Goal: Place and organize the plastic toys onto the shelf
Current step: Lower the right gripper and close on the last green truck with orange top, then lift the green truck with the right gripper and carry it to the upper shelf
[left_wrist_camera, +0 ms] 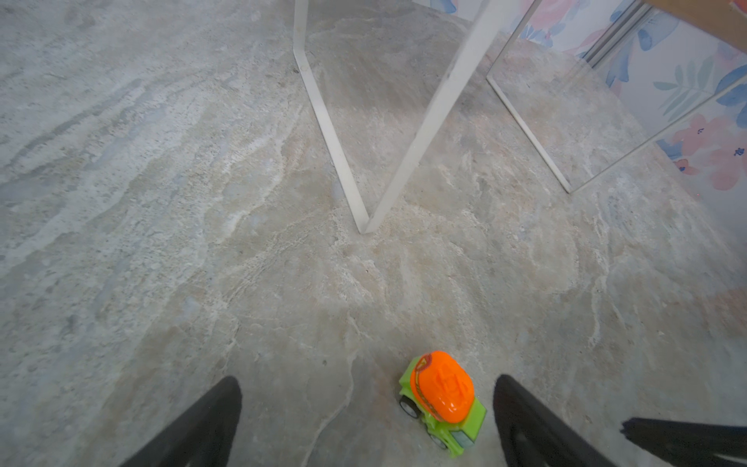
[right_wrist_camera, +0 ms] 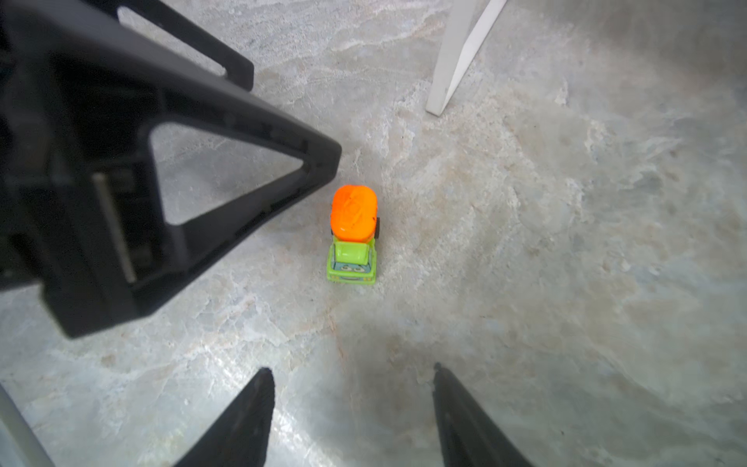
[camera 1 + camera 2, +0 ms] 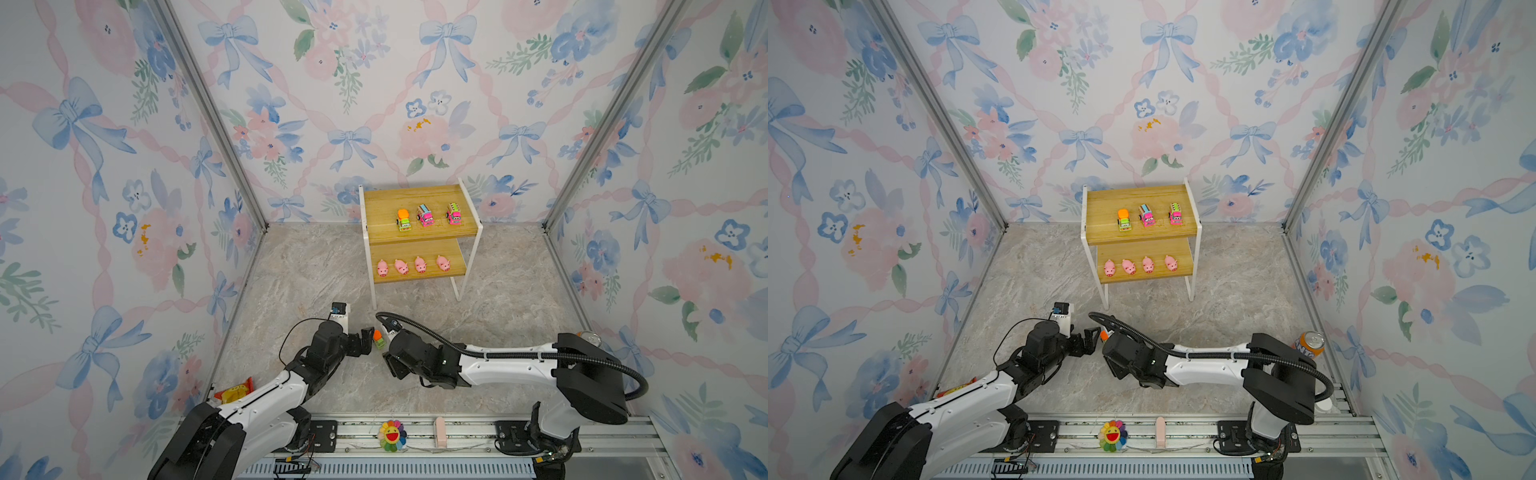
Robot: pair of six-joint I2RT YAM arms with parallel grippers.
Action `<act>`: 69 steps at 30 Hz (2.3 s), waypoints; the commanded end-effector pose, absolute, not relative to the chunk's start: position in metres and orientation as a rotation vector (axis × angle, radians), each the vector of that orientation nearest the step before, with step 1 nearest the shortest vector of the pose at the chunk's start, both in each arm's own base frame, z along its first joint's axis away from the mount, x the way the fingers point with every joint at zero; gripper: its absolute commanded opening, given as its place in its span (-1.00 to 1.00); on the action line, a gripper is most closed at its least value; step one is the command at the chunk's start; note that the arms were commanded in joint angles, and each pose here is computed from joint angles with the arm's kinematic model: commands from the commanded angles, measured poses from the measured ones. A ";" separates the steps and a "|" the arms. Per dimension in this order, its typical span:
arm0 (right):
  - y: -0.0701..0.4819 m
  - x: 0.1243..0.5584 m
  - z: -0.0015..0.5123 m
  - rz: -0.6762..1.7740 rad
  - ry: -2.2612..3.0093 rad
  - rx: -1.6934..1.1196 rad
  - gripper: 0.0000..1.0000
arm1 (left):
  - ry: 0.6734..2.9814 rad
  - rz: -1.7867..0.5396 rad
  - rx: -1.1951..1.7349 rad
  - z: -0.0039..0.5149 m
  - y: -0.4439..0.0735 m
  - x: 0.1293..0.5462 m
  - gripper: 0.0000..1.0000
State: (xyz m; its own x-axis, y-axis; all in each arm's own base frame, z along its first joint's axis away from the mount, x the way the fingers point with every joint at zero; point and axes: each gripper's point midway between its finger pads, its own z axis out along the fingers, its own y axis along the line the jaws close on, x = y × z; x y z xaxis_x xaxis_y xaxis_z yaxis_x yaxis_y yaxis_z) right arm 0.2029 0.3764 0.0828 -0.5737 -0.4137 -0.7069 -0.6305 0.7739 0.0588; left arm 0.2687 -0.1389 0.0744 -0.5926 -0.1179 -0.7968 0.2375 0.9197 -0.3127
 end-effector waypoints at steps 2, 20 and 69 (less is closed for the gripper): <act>0.392 0.216 0.079 0.477 2.277 -0.712 0.28 | 2.144 -0.501 0.035 0.074 -0.133 0.266 0.96; 0.419 0.251 0.051 0.477 2.339 -0.719 0.18 | 2.149 -0.505 -0.006 0.071 -0.126 0.268 0.96; 0.405 0.224 0.089 0.473 2.393 -0.820 -0.63 | 2.149 -0.520 0.007 0.071 -0.128 0.267 0.96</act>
State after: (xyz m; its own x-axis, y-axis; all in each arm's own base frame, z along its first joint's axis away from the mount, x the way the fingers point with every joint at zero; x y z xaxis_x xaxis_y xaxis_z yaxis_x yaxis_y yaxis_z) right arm 0.2310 0.4183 0.0741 -0.6650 -0.4247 -0.6143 -0.6343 0.7554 0.1643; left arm 0.2659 -0.1274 0.0681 -0.6060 -0.1789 -0.7751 0.1866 0.9152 -0.3572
